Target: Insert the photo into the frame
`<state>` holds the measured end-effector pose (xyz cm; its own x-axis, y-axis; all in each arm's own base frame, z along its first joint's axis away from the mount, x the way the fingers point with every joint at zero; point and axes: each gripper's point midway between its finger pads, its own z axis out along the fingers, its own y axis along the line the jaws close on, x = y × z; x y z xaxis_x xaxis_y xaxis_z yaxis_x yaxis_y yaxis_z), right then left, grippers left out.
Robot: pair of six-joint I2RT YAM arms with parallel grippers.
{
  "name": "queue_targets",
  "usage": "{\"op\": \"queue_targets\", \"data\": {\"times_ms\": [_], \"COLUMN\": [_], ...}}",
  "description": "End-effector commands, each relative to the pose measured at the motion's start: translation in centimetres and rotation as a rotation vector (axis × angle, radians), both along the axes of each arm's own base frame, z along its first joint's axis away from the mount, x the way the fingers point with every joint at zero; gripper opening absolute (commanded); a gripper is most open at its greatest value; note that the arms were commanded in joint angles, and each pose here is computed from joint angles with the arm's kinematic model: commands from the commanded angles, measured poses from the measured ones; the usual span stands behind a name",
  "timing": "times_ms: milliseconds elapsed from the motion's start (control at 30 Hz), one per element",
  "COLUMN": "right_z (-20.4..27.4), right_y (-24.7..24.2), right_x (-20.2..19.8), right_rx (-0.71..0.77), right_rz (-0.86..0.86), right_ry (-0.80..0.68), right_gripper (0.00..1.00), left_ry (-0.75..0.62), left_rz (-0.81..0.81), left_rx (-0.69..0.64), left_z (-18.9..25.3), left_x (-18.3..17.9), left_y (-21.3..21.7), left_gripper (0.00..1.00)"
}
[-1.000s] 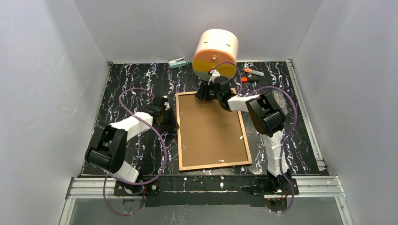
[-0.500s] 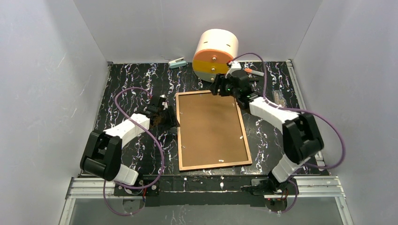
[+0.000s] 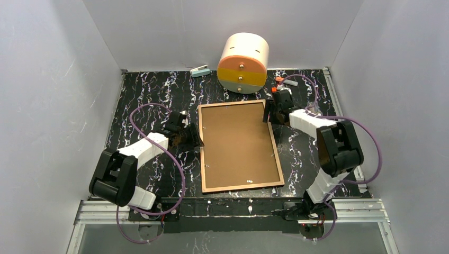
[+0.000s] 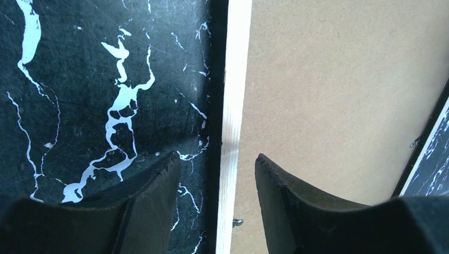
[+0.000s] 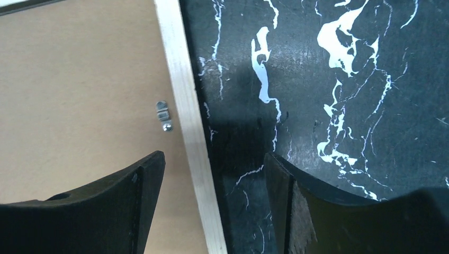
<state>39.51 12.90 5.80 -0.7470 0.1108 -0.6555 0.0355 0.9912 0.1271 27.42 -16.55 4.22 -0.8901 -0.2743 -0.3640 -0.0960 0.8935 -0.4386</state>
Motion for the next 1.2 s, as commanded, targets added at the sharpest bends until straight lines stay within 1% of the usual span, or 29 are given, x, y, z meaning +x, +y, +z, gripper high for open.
{"op": "queue_targets", "data": {"times_ms": [0,500,867,1167], "right_z": [-0.3,-2.5,-3.2,-3.4], "right_y": [-0.4,1.3,0.8,0.6], "right_x": [1.1,3.4,3.3,3.2], "right_rx": [-0.032,-0.013,-0.036,-0.039], "right_rz": [-0.037,0.016,-0.002,-0.003], "right_ry": [0.044,0.070,0.082,0.090], "right_gripper": [0.76,0.73,0.55,0.43], "left_ry": [-0.005,0.010,0.025,0.030], "left_rz": [0.007,0.014,0.018,0.016], "left_rx": [-0.009,0.003,0.018,0.023], "left_z": [0.2,-0.2,-0.7,-0.9], "left_x": [-0.4,-0.6,-0.8,-0.9], "left_y": [0.1,0.4,0.6,0.7], "left_gripper": [0.51,0.50,0.50,0.49]}}
